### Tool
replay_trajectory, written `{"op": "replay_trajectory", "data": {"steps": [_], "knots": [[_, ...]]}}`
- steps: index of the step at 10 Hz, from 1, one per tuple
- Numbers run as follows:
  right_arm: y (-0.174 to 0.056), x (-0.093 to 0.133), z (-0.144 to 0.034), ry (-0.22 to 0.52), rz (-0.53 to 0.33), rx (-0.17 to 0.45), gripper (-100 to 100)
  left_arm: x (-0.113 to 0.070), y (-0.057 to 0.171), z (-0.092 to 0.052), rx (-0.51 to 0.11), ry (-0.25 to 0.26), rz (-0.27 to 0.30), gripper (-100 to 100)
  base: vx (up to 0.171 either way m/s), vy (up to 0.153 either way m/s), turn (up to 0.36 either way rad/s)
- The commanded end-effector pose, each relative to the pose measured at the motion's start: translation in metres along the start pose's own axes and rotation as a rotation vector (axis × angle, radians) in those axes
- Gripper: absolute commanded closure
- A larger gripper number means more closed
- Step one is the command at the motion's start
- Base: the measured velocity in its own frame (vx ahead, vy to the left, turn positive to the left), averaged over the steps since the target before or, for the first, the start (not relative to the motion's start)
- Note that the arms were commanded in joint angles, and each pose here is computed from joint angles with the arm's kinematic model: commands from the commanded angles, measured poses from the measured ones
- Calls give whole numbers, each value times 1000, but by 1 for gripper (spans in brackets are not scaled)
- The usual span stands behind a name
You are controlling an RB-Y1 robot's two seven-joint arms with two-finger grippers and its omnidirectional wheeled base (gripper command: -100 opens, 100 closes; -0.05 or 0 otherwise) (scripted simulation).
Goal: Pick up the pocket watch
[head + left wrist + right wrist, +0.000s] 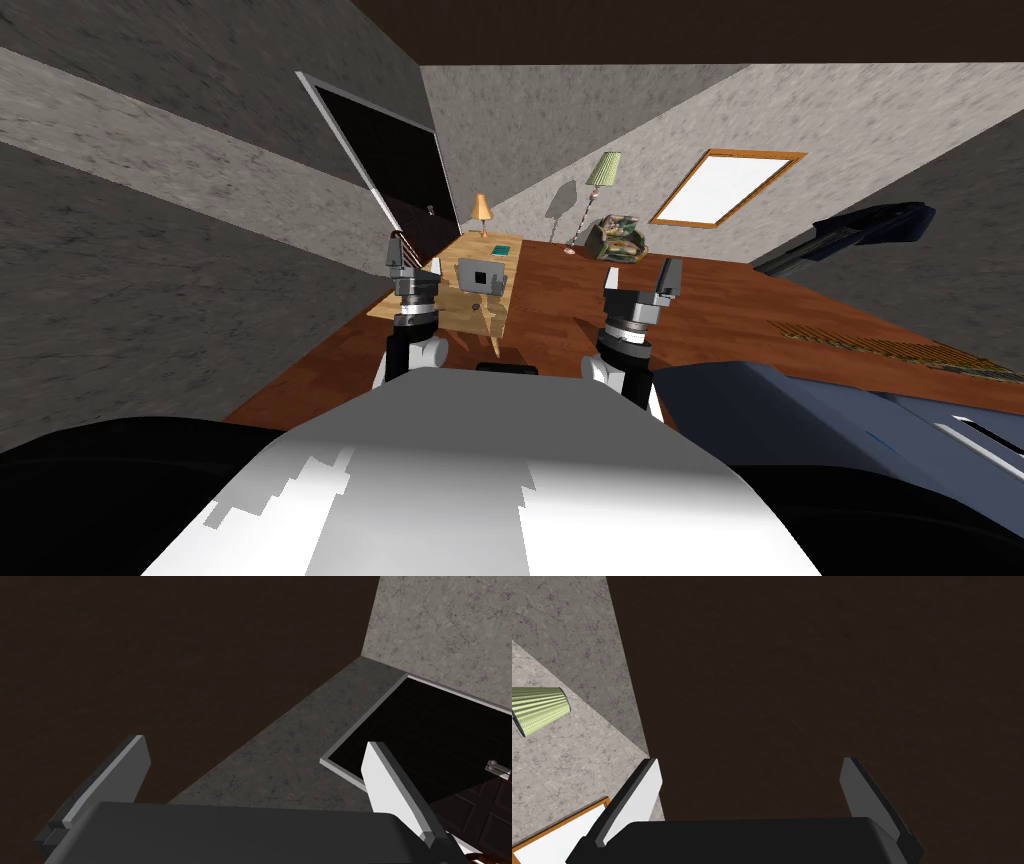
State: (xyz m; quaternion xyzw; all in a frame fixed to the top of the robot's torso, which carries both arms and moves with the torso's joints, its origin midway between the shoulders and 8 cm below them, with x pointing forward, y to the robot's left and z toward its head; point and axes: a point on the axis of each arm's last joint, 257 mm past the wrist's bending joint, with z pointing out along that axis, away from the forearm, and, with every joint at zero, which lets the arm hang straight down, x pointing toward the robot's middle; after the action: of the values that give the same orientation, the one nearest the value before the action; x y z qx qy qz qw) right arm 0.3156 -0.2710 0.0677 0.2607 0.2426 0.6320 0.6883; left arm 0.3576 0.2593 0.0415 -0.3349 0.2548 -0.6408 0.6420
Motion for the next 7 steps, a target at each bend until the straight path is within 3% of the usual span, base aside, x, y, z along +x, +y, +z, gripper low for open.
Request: {"op": "replay_trajectory", "data": {"steps": [1,4,7], "knots": [[0,0,0,0,0,0,0,-3,14,-1,-42,20,15,-100,-17,-43,14],[0,0,0,0,0,0,0,-17,49,-4,-143,37,39,-100,-24,-91,21],[0,0,0,0,0,0,0,-42,94,-10,-277,33,65,-100,-14,-120,16]]}}
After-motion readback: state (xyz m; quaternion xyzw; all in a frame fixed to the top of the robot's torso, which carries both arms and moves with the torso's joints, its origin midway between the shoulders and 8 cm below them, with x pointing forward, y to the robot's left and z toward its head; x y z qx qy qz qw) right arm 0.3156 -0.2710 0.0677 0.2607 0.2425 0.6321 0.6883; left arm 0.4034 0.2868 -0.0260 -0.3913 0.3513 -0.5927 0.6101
